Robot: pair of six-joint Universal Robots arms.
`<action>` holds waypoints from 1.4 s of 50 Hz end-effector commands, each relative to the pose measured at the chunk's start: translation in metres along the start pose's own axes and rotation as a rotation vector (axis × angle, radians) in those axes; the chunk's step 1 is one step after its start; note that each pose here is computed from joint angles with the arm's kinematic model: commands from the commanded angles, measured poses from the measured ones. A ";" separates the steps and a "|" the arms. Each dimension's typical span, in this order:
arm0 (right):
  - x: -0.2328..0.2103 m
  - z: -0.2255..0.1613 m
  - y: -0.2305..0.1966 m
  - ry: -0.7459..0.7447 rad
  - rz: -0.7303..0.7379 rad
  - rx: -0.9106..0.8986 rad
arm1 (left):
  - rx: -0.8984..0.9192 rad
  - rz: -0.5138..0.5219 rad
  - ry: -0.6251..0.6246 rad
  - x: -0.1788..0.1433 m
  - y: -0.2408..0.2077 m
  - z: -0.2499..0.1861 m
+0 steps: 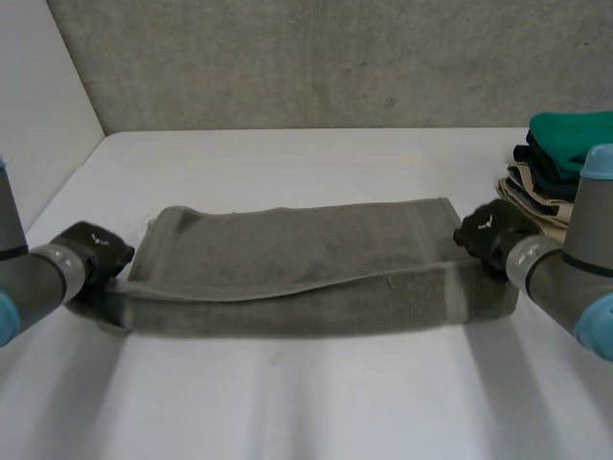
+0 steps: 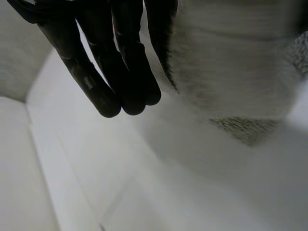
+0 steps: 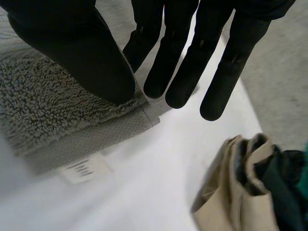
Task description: Fold the laundry.
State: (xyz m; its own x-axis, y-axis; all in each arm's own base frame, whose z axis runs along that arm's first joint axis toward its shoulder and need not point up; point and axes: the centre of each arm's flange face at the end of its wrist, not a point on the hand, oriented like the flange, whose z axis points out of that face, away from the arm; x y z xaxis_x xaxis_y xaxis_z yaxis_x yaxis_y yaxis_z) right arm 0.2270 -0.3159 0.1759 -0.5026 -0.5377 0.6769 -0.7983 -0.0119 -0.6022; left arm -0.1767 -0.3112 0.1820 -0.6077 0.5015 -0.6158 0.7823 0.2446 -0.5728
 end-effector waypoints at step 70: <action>-0.007 0.031 0.004 0.178 0.165 0.220 | 0.238 -0.112 -0.063 -0.032 0.026 0.082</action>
State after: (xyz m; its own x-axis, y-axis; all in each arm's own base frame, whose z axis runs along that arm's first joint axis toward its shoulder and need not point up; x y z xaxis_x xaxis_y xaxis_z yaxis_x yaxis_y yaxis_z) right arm 0.2361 -0.3403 0.1550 -0.6890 -0.3840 0.6146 -0.6173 -0.1333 -0.7753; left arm -0.1401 -0.3989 0.1396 -0.7036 0.3783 -0.6015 0.6727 0.0819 -0.7353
